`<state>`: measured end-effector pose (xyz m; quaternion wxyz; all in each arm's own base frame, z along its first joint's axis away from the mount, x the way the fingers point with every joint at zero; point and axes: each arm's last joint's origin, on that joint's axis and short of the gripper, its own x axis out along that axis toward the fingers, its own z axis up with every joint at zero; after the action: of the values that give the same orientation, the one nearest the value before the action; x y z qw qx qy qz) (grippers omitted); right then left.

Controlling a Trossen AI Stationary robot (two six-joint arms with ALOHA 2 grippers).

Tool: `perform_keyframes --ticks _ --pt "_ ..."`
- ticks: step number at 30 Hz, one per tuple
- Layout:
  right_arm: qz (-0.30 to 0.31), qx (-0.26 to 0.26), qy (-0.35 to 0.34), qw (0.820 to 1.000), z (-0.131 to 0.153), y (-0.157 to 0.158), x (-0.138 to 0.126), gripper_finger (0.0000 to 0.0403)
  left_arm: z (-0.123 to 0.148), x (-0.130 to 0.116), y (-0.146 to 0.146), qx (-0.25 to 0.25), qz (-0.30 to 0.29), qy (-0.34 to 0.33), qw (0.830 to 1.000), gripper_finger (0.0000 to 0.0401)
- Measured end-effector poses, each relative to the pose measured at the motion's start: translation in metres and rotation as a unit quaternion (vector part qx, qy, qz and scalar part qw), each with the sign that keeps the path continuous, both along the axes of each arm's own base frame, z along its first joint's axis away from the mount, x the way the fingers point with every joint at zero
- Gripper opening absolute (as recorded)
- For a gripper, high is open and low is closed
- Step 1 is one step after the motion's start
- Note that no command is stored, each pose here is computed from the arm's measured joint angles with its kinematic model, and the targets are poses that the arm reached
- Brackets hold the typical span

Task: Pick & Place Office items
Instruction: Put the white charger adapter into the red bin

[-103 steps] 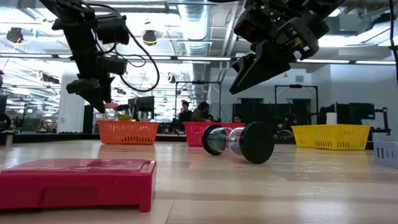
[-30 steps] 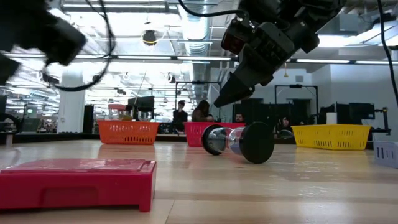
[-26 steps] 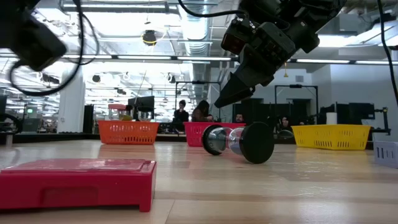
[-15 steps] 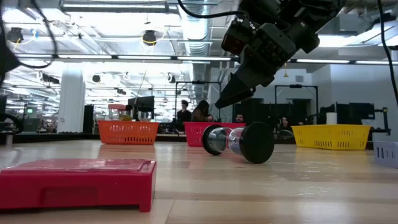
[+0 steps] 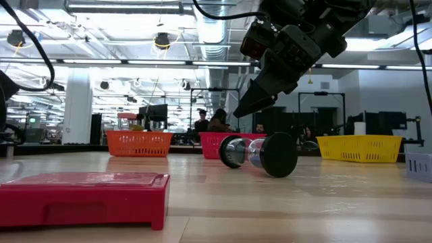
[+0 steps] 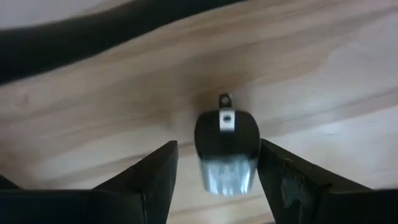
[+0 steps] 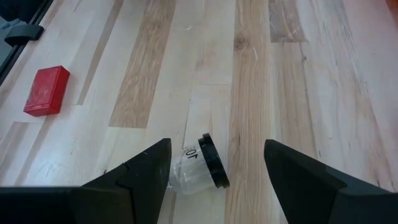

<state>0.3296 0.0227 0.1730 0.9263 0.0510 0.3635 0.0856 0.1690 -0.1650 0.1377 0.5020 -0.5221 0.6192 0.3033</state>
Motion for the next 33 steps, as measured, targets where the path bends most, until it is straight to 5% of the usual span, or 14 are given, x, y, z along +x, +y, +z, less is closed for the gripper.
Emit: perform_keyframes --ticks 12,21,28,33 --pt "0.026 -0.038 0.046 0.998 -0.007 -0.008 -0.007 0.0249 -0.004 0.002 0.0 0.015 -0.021 -0.012 1.0 0.0139" --pt "-0.043 -0.011 0.171 0.984 -0.016 -0.039 -0.024 0.0249 0.016 0.018 0.016 0.055 -0.002 -0.147 0.988 0.0144" --pt "-0.072 0.0 0.186 0.98 -0.006 -0.051 -0.021 0.0249 0.049 0.042 0.068 0.196 -0.014 -0.297 0.934 0.0129" --pt "-0.069 0.0 0.195 0.978 -0.007 -0.049 -0.022 0.0249 0.073 0.062 0.117 0.317 -0.08 -0.38 0.865 0.0136"
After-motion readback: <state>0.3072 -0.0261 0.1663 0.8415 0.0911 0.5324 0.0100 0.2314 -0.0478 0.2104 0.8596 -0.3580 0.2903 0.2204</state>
